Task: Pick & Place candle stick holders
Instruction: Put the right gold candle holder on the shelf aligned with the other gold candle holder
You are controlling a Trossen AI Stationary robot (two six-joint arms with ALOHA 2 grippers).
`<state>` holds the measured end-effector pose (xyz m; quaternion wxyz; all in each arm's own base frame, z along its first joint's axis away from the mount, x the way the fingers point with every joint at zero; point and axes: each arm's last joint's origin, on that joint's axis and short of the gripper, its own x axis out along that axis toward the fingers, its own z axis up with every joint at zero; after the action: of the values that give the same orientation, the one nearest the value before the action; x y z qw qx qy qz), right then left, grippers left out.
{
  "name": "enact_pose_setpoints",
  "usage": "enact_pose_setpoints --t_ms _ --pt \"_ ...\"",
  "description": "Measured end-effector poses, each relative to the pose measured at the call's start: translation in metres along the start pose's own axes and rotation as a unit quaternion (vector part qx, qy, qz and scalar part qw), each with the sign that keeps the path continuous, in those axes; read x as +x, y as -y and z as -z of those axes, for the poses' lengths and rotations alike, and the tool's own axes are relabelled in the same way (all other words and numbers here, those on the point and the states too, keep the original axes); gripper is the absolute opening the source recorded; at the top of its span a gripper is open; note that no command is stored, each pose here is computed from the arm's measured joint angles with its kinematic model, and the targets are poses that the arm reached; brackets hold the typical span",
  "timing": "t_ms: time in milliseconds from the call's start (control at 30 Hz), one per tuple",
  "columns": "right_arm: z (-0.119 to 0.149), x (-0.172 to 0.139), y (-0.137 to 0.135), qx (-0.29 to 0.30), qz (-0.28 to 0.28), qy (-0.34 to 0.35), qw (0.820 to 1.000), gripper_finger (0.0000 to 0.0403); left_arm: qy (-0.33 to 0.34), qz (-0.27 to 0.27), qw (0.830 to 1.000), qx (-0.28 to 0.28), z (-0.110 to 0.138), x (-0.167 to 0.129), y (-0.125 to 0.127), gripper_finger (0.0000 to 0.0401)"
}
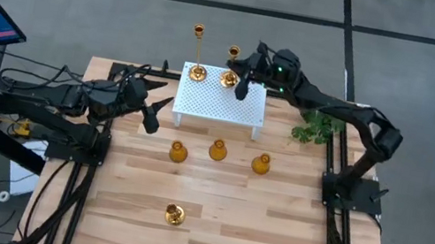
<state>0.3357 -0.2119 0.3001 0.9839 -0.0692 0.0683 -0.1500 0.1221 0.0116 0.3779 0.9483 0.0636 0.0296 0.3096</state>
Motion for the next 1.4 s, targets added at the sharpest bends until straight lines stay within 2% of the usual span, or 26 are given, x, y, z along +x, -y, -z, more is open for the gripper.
enact_pose_setpoints --t_ms 233,467,633,933,1167,1400 --pt "0.004 -0.002 0.021 0.01 0.0 0.014 1.0 0.0028 0.001 0.0 1.0 -0.001 0.0 0.0 0.0 0.0214" --pt "0.004 -0.002 0.025 -0.001 0.003 0.022 1.0 0.0021 0.001 0.0 1.0 -0.001 0.0 0.0 0.0 0.0214" --pt "0.022 0.011 0.027 0.019 0.0 0.014 1.0 0.0023 0.002 0.0 1.0 -0.002 -0.001 0.0 0.0 0.0214" --pt "0.027 0.031 0.031 0.029 -0.014 0.017 0.999 0.0028 0.003 -0.002 1.0 -0.002 -0.001 0.0 0.0 0.0214" --pt "0.029 0.03 0.034 0.029 -0.012 0.008 0.999 0.002 0.003 -0.002 1.0 -0.003 -0.001 0.0 0.0 0.0214" --pt "0.029 0.03 0.034 0.029 -0.012 0.008 0.999 0.0031 0.003 -0.002 1.0 -0.003 -0.001 0.0 0.0 0.0214"
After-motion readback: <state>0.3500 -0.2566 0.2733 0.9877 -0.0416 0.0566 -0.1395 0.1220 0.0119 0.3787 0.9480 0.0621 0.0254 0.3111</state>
